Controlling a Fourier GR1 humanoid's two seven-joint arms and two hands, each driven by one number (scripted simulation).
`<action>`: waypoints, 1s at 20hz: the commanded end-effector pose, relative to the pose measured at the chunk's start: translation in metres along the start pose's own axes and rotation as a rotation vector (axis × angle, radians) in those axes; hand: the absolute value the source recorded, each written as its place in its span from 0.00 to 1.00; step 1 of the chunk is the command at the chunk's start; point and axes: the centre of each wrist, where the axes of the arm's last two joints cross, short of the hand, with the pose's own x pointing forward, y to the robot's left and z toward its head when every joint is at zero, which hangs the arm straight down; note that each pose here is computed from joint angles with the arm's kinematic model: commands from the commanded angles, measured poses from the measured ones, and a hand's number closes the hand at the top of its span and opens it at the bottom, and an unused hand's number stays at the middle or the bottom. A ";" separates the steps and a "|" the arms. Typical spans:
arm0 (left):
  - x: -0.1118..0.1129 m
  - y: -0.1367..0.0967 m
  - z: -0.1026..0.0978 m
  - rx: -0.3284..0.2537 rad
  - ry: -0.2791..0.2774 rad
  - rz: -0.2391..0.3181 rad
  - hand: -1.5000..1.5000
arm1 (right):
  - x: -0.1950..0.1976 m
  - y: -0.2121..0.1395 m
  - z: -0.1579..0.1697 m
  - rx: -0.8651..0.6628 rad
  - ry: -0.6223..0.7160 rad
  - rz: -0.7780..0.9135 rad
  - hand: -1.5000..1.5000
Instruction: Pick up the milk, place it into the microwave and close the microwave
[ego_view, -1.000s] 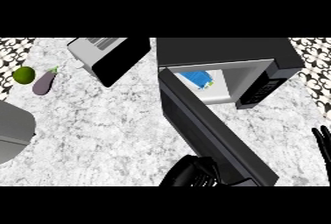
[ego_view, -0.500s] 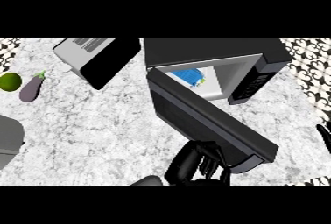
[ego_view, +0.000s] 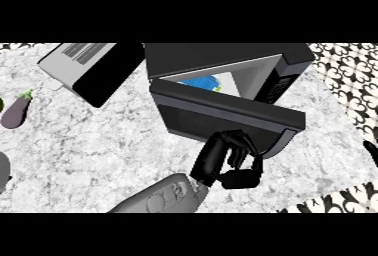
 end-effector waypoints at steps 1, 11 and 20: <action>0.010 0.009 -0.023 0.060 0.005 0.006 1.00 | 0.007 0.000 -0.008 0.036 -0.015 -0.024 0.00; 0.033 0.036 -0.060 0.225 -0.064 0.138 1.00 | 0.019 -0.002 -0.017 0.083 -0.030 -0.057 0.00; 0.035 0.050 -0.079 0.272 -0.084 0.158 1.00 | 0.034 -0.009 -0.032 0.128 -0.058 -0.048 0.00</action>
